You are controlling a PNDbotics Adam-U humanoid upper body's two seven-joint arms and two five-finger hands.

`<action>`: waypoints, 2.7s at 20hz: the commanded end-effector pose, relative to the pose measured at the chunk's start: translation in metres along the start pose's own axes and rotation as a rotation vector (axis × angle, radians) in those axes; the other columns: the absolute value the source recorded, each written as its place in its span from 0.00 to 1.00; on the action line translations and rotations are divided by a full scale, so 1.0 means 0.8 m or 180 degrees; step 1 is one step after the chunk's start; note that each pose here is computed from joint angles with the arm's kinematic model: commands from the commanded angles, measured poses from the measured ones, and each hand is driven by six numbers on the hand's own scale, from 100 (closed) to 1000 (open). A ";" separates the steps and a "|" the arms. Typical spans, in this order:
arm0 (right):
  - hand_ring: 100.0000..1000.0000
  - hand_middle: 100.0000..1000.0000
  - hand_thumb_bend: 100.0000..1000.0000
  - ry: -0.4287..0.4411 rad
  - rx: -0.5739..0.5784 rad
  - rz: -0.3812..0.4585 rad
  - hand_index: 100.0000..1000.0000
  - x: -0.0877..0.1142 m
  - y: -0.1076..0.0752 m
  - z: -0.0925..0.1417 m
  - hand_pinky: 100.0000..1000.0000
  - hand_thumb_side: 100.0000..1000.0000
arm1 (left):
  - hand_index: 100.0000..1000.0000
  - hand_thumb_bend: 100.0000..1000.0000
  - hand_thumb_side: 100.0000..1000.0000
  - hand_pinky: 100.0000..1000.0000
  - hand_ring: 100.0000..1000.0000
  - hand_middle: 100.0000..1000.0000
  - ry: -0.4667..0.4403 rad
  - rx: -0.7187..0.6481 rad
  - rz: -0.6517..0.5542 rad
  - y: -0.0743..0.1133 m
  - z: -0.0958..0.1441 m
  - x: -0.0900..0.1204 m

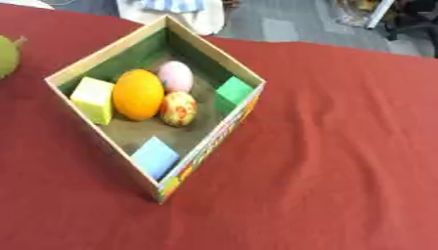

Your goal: Pick up objects on the table and place them in the box.

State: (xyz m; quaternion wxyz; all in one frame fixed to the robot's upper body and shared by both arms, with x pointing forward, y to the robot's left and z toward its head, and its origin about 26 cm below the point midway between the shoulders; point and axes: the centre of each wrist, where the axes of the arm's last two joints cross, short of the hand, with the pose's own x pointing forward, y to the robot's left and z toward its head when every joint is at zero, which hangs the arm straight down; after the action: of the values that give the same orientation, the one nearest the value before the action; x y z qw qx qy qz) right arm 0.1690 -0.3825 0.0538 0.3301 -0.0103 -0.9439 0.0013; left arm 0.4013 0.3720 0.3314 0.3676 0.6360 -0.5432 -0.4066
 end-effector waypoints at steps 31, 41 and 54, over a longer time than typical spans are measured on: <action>0.00 0.62 0.00 -0.0606 0.0962 0.0626 0.72 0.007 0.000 0.002 1.00 0.47 | 0.51 0.00 0.00 0.43 0.47 0.36 -0.0398 0.0920 0.0477 0.027 0.003 0.036; 0.00 0.62 0.00 -0.0512 0.0960 0.0537 0.72 0.015 -0.012 0.003 1.00 0.47 | 0.51 0.00 0.00 0.41 0.45 0.37 -0.0864 0.1103 0.0661 0.059 0.026 0.068; 0.00 0.62 0.00 -0.0406 0.0987 0.0406 0.72 0.027 -0.030 0.001 1.00 0.47 | 0.51 0.00 0.00 0.41 0.45 0.36 -0.2010 0.1079 0.1059 0.117 0.089 0.151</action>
State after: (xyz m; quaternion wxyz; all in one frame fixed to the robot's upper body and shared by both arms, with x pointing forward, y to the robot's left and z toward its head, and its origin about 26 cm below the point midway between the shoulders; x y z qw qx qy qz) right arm 0.1543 -0.3999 0.0571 0.3569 0.0196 -0.9338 0.0165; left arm 0.3209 0.2427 0.3630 0.1551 0.4407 -0.7785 -0.4192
